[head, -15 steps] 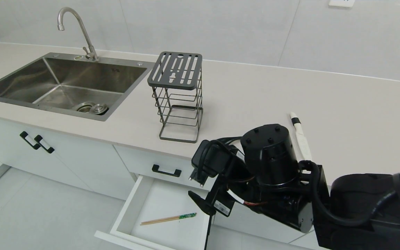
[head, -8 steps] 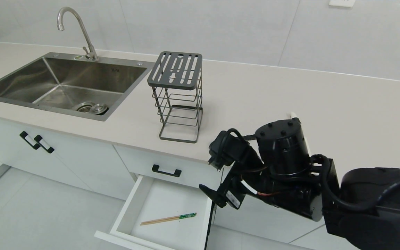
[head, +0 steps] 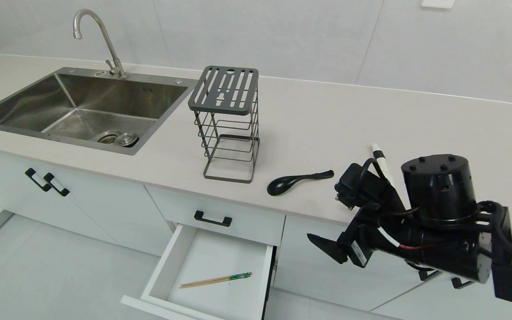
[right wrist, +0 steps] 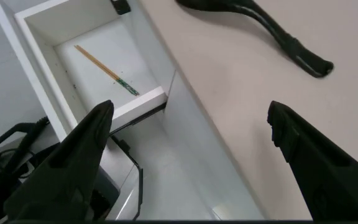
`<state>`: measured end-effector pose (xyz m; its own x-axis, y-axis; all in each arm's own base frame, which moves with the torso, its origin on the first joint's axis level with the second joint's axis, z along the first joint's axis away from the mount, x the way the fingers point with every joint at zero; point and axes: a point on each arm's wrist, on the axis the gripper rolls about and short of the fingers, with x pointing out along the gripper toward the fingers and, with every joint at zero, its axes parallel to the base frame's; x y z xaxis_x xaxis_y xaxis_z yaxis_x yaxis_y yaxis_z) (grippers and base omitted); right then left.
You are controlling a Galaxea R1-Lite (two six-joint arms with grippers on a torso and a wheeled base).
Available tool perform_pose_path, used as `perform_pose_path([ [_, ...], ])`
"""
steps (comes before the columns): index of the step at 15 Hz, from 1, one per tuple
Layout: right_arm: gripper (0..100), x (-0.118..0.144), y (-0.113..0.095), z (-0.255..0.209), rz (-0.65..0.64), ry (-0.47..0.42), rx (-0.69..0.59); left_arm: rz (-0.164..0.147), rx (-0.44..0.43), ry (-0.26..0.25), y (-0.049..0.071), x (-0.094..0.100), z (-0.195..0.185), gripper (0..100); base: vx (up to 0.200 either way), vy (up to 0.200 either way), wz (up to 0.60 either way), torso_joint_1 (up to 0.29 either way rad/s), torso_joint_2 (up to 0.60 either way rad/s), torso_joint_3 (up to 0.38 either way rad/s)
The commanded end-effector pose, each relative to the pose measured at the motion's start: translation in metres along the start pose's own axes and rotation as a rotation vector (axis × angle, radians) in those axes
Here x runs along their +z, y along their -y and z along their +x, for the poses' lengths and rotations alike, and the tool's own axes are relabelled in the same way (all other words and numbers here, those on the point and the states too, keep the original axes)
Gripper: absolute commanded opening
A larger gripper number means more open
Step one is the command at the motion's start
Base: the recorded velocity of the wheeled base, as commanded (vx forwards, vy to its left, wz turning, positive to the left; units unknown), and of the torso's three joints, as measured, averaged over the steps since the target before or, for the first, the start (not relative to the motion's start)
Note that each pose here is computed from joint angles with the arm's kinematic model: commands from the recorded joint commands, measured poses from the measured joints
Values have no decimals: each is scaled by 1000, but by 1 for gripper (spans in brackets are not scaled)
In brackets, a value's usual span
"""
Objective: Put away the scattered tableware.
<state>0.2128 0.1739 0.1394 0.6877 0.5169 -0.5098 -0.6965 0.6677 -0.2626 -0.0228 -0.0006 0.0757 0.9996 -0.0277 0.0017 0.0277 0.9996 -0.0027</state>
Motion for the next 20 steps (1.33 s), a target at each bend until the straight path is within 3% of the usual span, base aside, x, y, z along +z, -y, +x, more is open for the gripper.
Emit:
perform_pose_path([
  [1, 100, 5, 11, -2, 15, 21, -35, 0, 0, -2, 0, 0, 0, 100, 0, 0, 0, 0, 0, 0],
  [12, 100, 23, 33, 67, 26, 4, -82, 0, 0, -2, 0, 0, 0, 100, 0, 0, 0, 0, 0, 0],
  [20, 100, 26, 40, 83, 33, 5, -98, 0, 0, -2, 0, 0, 0, 100, 0, 0, 0, 0, 0, 0],
])
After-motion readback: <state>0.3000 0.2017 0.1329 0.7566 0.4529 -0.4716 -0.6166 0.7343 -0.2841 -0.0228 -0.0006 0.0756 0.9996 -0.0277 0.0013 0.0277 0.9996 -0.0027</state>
